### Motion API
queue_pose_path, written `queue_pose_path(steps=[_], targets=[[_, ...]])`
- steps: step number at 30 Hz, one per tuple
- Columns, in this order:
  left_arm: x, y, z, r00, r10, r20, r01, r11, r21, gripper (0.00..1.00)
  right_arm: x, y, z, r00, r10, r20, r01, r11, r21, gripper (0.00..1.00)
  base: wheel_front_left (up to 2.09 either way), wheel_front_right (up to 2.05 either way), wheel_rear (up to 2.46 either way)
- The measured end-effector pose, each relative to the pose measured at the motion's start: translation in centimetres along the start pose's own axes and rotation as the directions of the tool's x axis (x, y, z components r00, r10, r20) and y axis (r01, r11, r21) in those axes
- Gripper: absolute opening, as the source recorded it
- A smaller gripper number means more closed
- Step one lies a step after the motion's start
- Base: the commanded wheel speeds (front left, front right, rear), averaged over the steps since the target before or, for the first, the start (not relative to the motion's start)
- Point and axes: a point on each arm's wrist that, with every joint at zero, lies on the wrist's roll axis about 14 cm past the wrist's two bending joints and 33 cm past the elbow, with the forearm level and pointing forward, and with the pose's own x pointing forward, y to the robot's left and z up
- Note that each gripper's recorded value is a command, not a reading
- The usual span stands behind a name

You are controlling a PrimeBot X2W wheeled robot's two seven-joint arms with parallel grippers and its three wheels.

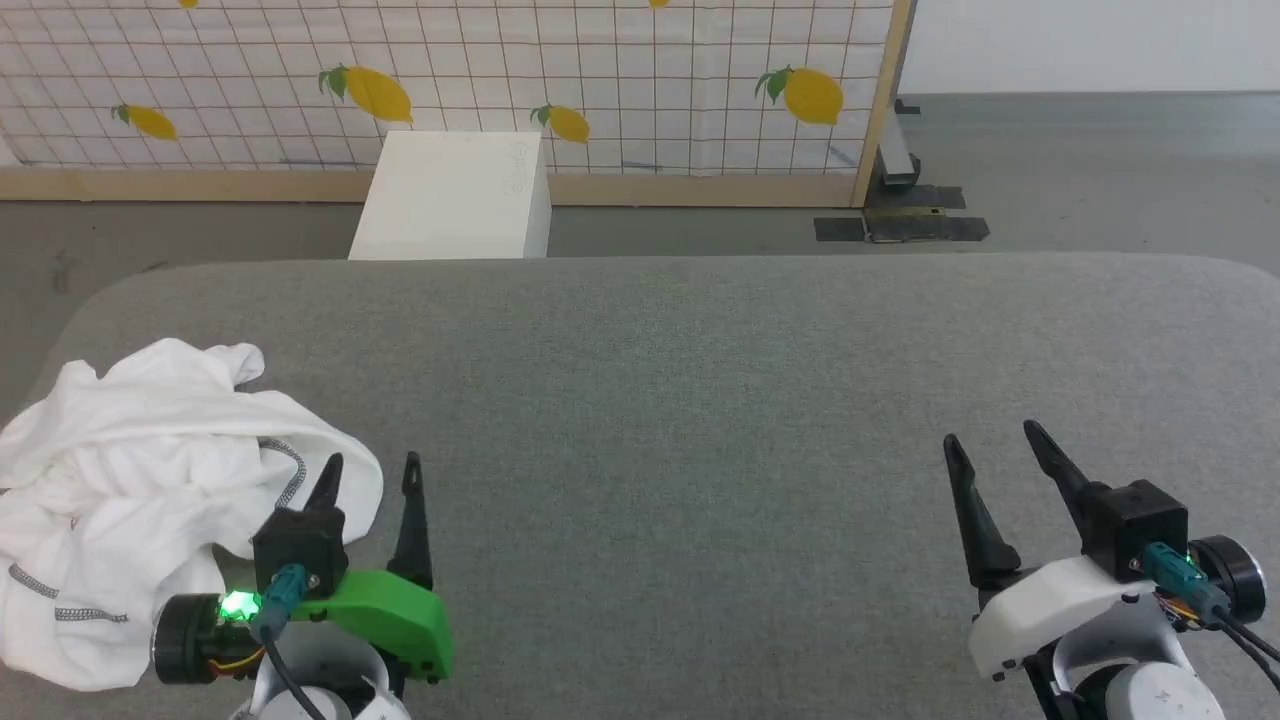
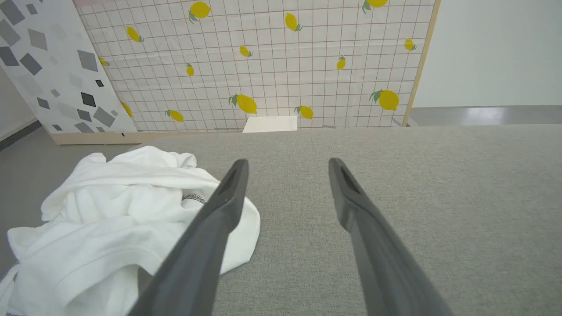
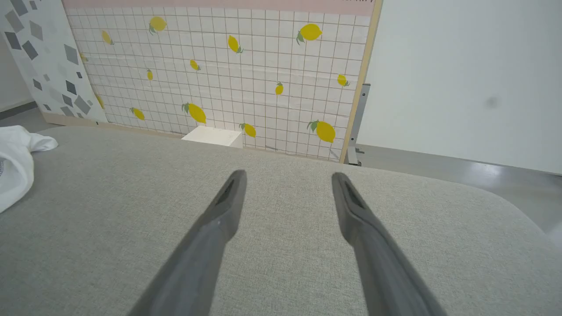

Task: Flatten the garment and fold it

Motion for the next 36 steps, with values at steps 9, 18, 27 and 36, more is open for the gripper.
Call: queue_pose_path(steps=[9, 18, 27, 36], targets=[[-0.1, 0.0, -0.4, 1.0, 0.004, -0.002, -0.004, 1.0, -0.008, 1.0, 0.0, -0.2, -0.2, 1.0, -0.005, 0.006, 0.005, 1.0, 0.018, 1.0, 0.0, 0.0, 0.0], [-0.5, 0.9, -0.5, 0.999, 0.032, 0.003, -0.032, 0.999, -0.016, 1.0, 0.4, 0.4, -0.3, 1.0, 0.012, 0.013, -0.012, 0.999, 0.038, 1.0, 0.0, 0.0, 0.0], [-1.4, 2.4, -0.7, 0.996, 0.087, 0.007, -0.087, 0.996, -0.02, 1.0, 1.0, 1.5, -0.8, 0.999, 0.045, 0.011, -0.046, 0.997, 0.057, 1.0, 0.0, 0.0, 0.0], [-2.5, 4.2, -0.9, 0.988, 0.152, 0.011, -0.151, 0.988, -0.032, 1.0, 1.9, 3.1, -0.9, 0.995, 0.093, 0.02, -0.094, 0.993, 0.071, 1.0, 0.0, 0.0, 0.0]])
